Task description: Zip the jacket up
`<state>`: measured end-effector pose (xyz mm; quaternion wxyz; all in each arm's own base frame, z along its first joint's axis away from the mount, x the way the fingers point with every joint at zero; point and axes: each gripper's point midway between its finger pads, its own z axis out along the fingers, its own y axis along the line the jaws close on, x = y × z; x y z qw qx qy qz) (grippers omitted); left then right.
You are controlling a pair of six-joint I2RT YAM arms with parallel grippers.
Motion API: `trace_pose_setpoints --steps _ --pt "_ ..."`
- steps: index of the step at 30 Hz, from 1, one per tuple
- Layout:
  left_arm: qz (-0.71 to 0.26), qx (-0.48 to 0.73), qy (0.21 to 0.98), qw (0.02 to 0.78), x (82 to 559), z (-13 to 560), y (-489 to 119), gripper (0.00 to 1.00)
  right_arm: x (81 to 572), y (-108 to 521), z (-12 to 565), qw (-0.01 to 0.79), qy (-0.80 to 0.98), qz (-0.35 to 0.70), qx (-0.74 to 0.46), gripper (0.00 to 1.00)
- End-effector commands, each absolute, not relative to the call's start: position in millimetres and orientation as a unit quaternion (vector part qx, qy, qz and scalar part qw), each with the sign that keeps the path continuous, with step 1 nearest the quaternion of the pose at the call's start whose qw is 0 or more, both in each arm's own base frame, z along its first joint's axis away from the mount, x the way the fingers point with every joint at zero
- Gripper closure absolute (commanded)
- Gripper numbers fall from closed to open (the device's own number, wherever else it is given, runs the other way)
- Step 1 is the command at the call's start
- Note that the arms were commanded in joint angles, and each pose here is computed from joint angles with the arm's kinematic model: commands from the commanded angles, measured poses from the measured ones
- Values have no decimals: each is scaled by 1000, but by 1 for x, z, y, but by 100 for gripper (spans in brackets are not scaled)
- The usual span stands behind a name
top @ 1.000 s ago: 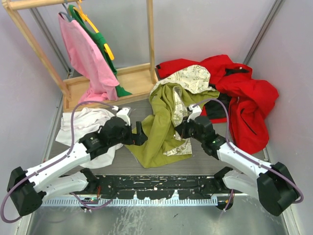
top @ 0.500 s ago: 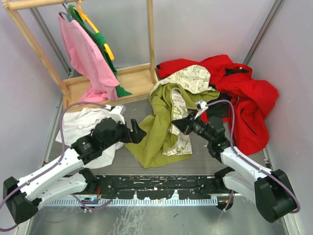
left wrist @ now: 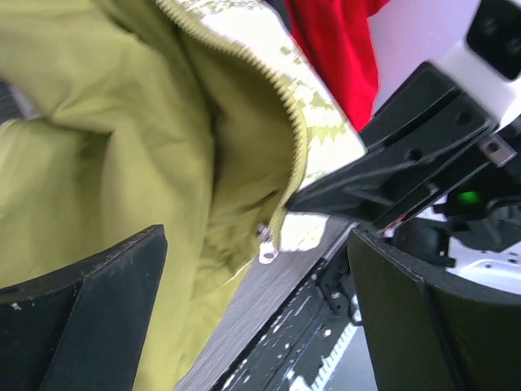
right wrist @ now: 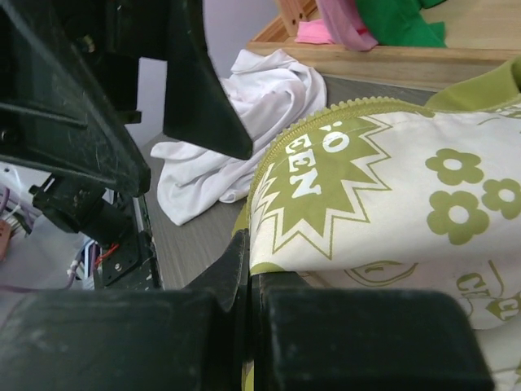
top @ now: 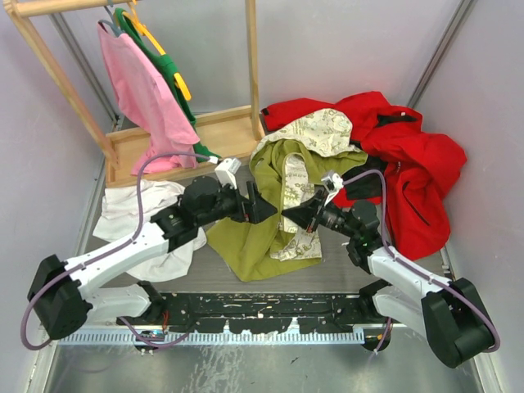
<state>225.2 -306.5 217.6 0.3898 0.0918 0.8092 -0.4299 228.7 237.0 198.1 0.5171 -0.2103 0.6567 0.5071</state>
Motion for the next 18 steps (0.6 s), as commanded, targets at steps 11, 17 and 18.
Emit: trace_pose_setpoints --steps 11,17,18 --pt "-567 98 742 344 237 259 -369 18 208 241 210 542 595 518 -289 99" --pt "-598 108 733 307 230 256 -381 35 206 244 208 535 590 530 -293 99" --pt "-598 109 733 306 230 255 -381 38 207 244 208 535 590 530 -291 99"
